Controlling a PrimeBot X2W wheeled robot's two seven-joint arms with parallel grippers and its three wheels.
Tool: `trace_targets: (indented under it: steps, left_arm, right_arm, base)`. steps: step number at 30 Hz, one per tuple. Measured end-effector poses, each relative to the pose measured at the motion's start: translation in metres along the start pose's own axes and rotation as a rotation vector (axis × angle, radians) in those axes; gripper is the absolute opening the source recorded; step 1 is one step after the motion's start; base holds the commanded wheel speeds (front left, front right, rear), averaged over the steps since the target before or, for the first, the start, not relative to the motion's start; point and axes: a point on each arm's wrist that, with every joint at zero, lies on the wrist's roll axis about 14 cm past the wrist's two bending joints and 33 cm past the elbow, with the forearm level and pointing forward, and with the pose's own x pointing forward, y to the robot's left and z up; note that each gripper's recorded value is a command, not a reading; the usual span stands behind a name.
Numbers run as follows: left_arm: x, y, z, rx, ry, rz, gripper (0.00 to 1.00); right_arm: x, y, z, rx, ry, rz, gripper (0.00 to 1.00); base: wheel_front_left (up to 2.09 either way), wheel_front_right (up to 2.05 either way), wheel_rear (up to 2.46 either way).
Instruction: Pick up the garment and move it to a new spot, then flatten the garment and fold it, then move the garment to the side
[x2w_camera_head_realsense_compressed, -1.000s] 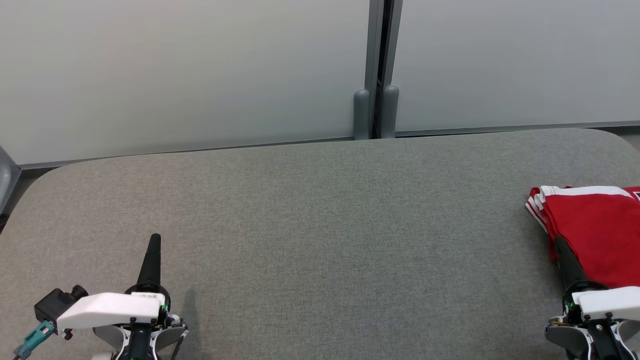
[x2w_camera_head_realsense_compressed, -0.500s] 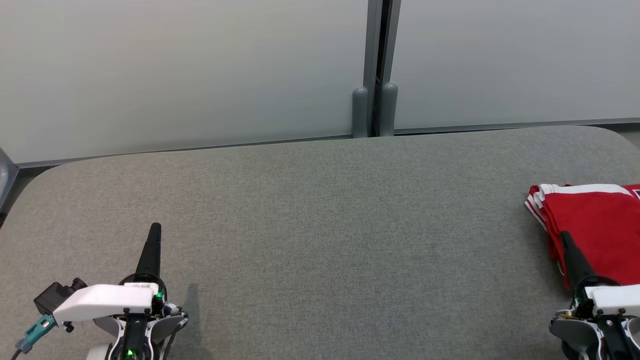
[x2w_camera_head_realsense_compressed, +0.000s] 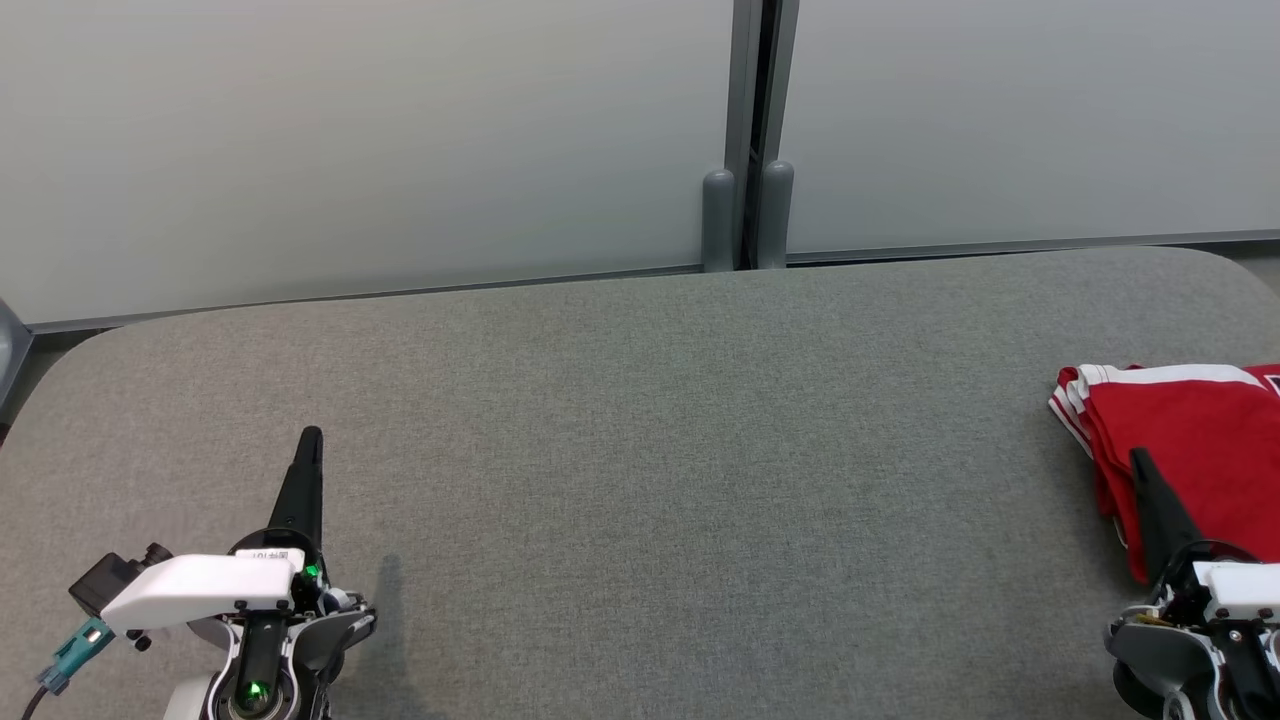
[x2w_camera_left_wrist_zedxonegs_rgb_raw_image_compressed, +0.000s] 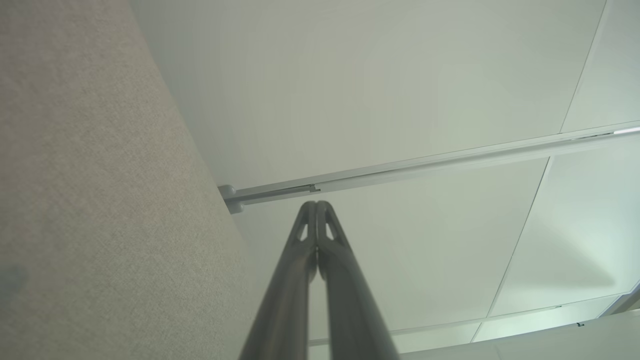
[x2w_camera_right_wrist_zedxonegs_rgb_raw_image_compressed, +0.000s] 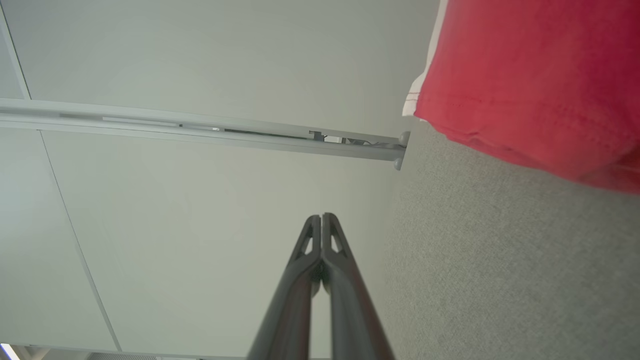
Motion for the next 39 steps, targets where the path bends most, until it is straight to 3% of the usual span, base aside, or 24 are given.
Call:
trace_targets:
  steps: [17, 39]
  left_arm:
    - [0.009, -0.012, -0.003, -0.103, 0.017, -0.038, 0.0]
    - [0.009, -0.013, -0.003, -0.104, 0.017, -0.04, 0.0]
  right_arm:
    - [0.001, 0.002, 0.007, 0.102, -0.016, 0.017, 0.0]
    - [0.001, 0.003, 0.007, 0.102, -0.016, 0.018, 0.0]
  base:
    - [0.0, 0.0, 0.0]
    - [0.0, 0.0, 0.0]
